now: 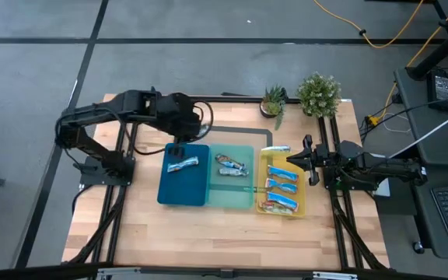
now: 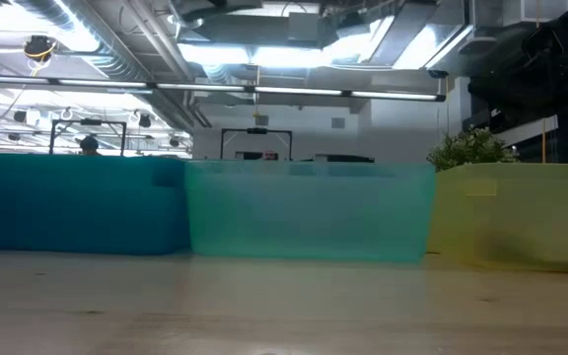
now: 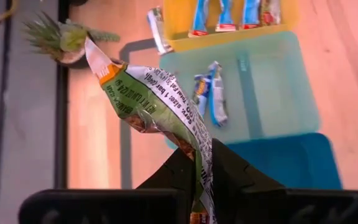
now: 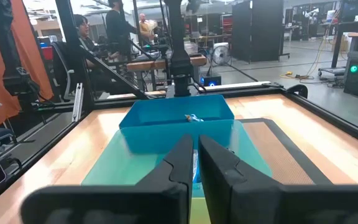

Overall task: Pick and place Granola Bars by type
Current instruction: Put the left yellow granola bar into the blue bin

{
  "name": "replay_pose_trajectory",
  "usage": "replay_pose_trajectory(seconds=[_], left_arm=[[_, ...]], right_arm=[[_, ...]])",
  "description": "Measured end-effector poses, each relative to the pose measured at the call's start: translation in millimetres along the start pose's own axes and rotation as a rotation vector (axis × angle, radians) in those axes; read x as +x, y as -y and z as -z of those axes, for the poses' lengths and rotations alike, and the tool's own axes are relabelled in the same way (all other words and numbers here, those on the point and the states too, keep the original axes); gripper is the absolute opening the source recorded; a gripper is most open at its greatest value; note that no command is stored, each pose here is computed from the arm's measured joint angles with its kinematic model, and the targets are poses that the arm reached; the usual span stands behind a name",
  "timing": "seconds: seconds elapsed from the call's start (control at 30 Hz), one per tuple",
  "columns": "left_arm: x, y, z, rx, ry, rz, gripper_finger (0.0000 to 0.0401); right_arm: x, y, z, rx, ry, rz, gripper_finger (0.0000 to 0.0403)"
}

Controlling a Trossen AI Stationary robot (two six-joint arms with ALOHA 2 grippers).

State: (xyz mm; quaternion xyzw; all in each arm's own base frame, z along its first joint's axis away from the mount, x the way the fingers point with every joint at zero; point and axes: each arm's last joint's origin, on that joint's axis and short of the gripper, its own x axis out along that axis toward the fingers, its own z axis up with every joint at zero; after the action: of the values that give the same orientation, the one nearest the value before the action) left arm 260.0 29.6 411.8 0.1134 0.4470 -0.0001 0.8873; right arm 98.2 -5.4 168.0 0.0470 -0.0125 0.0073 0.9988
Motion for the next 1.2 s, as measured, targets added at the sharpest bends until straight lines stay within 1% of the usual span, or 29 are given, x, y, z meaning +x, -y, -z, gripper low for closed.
replay_pose_trajectory(seconds=[0.13,0.27,0.37,0.47,0.53,0.63,0.7,0.83,0.97,1.2], left_arm=[[-7.0,4.9,4.9,-0.043,-0.009,0.064,0.0024],[-6.7,16.3,5.6,-0.07,-0.038,0.136,0.0022],[1.0,27.1,6.2,-0.095,-0.048,0.178,0.0022],[11.2,37.8,12.0,-0.143,-0.097,0.2,0.0023],[19.7,45.6,15.7,-0.168,-0.117,0.212,0.0022],[36.9,58.5,23.8,-0.195,-0.182,0.23,0.0021],[46.5,65.3,27.3,-0.217,-0.187,0.237,0.0022],[63.4,76.3,38.9,-0.249,-0.245,0.243,0.0022],[73.7,82.8,48.8,-0.288,-0.299,0.242,0.0022],[88.8,87.5,58.0,-0.311,-0.307,0.23,0.0022]], right_arm=[[0.0,0.0,0.0,0.0,0.0,0.0,0.0029],[0.0,0.0,0.0,0.0,0.0,0.0,0.0029],[0.0,0.0,0.0,0.0,0.0,0.0,0.0029],[0.0,0.0,-0.1,0.0,0.001,0.0,0.0029],[0.0,0.0,-0.1,0.0,0.0,0.0,0.0029],[0.0,0.0,-0.1,0.0,0.001,0.0,0.0029],[0.0,0.0,0.0,0.0,0.0,0.0,0.0029],[0.0,0.0,0.0,0.0,0.0,0.0,0.0029],[0.0,0.0,0.0,0.0,0.0,0.0,0.0029],[0.0,0.0,-0.1,0.0,0.001,0.0,0.0029]])
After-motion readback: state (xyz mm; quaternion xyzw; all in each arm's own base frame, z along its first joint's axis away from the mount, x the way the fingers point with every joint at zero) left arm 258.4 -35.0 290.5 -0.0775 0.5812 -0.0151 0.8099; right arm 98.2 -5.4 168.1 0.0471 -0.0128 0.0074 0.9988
